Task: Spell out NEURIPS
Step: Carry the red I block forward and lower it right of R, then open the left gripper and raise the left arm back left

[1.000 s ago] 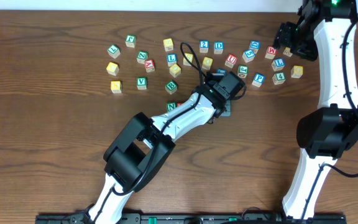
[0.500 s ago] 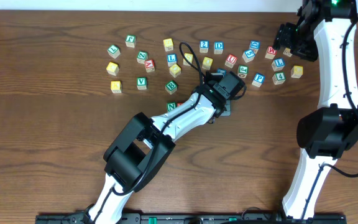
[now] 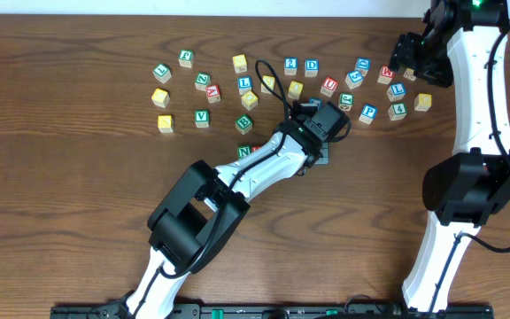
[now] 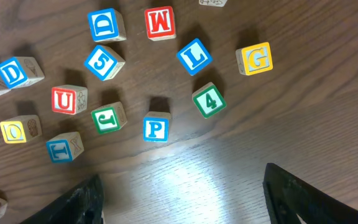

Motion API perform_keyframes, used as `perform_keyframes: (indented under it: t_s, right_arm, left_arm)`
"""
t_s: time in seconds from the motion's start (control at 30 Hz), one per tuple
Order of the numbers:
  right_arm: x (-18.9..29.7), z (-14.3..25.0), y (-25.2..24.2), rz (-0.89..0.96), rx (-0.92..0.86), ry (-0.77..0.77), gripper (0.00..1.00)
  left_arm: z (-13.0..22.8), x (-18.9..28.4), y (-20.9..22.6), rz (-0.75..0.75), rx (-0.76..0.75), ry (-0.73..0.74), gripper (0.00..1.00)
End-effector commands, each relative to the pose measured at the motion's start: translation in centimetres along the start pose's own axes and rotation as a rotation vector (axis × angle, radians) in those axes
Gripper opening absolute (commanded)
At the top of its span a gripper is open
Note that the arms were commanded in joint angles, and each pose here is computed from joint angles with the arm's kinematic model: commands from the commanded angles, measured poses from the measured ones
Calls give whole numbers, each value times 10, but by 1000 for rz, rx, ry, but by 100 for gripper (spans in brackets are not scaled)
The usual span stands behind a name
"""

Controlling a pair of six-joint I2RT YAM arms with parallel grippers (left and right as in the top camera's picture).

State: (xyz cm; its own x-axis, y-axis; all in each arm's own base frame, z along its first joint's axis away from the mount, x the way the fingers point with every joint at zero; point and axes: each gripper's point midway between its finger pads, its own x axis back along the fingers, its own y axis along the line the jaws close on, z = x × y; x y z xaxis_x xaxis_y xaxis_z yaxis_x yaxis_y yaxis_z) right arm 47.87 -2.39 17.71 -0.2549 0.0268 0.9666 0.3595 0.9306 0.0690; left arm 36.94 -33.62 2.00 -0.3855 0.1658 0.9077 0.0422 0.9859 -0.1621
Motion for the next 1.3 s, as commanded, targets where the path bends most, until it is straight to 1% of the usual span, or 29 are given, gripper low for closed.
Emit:
perform_keyframes:
  t_s: [0.0, 0.1, 0.3, 0.37, 0.43, 0.47, 0.57, 0.67, 0.87, 1.13, 1.27]
  right_arm:
    - [-8, 4, 2, 7, 22, 23, 77]
    - [-8, 4, 2, 7, 22, 23, 77]
    - [-8, 11, 4, 12, 30, 45, 77]
    - [-7, 21, 7, 20, 49, 79, 77]
    - [-9, 33, 13, 28, 91, 118, 77]
    - [-11, 41, 17, 32, 122, 142, 75]
    - [-20, 60, 30, 42, 177, 194, 73]
    - [-32, 78, 43, 52, 222, 237, 73]
    - [-56, 117, 59, 81, 297, 330, 70]
    - [-76, 152, 64, 107, 328, 412, 64]
    - [-82, 163, 70, 98, 343, 430, 58]
  left_arm:
    - [-10, 10, 1, 3, -29, -31, 47]
    - [-23, 34, -6, 36, -90, -73, 47]
    - [-50, 99, -11, 104, -121, -171, 47]
    - [-61, 132, -3, 117, -127, -207, 47]
    - [-66, 154, 8, 117, -131, -225, 47]
    - [-69, 170, 18, 109, -132, -233, 47]
    - [-73, 193, 46, 75, -133, -232, 47]
    - [-72, 202, 76, 24, -108, -203, 47]
    - [-73, 199, 135, -85, -14, -127, 47]
    - [-88, 199, 175, -133, 82, -139, 47]
    - [-92, 198, 187, -148, 109, -138, 47]
